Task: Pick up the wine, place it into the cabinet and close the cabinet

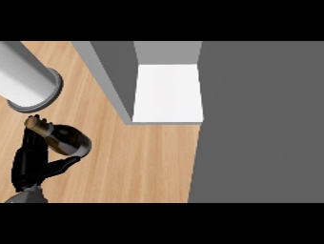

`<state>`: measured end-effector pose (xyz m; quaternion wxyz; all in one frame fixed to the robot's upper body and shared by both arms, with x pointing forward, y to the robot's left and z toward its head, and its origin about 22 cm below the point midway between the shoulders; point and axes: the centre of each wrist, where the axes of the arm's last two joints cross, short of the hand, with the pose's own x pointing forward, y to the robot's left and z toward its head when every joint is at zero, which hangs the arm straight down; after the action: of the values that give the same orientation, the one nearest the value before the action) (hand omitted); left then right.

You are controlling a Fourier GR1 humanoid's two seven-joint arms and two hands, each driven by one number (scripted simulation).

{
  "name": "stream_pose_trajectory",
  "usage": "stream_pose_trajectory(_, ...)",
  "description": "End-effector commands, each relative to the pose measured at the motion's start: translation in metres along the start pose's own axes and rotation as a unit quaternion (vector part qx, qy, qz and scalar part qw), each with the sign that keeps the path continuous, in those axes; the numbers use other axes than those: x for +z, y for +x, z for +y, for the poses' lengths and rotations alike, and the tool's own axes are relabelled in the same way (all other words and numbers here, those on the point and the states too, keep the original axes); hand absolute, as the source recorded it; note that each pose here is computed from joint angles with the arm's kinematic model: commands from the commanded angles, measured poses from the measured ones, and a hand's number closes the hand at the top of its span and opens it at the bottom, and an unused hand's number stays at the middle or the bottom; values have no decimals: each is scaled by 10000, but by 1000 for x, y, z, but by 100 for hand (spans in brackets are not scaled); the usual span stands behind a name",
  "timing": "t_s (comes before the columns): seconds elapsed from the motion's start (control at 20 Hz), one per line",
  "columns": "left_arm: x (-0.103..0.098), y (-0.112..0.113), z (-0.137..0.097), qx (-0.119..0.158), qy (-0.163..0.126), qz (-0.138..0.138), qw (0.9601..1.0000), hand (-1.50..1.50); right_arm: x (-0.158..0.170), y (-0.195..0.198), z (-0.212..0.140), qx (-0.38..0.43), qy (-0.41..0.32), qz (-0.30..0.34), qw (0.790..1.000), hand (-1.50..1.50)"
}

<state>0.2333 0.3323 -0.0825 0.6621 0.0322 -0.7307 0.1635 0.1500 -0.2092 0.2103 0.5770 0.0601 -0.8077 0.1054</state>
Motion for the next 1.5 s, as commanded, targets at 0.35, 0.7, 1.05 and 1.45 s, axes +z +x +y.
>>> stream_pose_trajectory(0.35, -11, -15, -3, 70, -43, 162, 9998, -150, 39, 27, -7, -39, 209, -272, 9994, -150)
stream_pose_trajectory(0.7, -22, -32, -13, 309, 7, -9, 9995, -150, 30, 25, -4, -57, 158, -362, 9992, -150)
stream_pose_trajectory(1.05, -24, -25, 13, 727, -560, 78, 9957, 150, 23, 6, -8, -116, 37, -340, 9993, -150)
stream_pose_trajectory(1.45, -20, -43, -22, -391, -1092, -370, 9926, 150, 19, 12, 2, -122, 163, -278, 9994, -150)
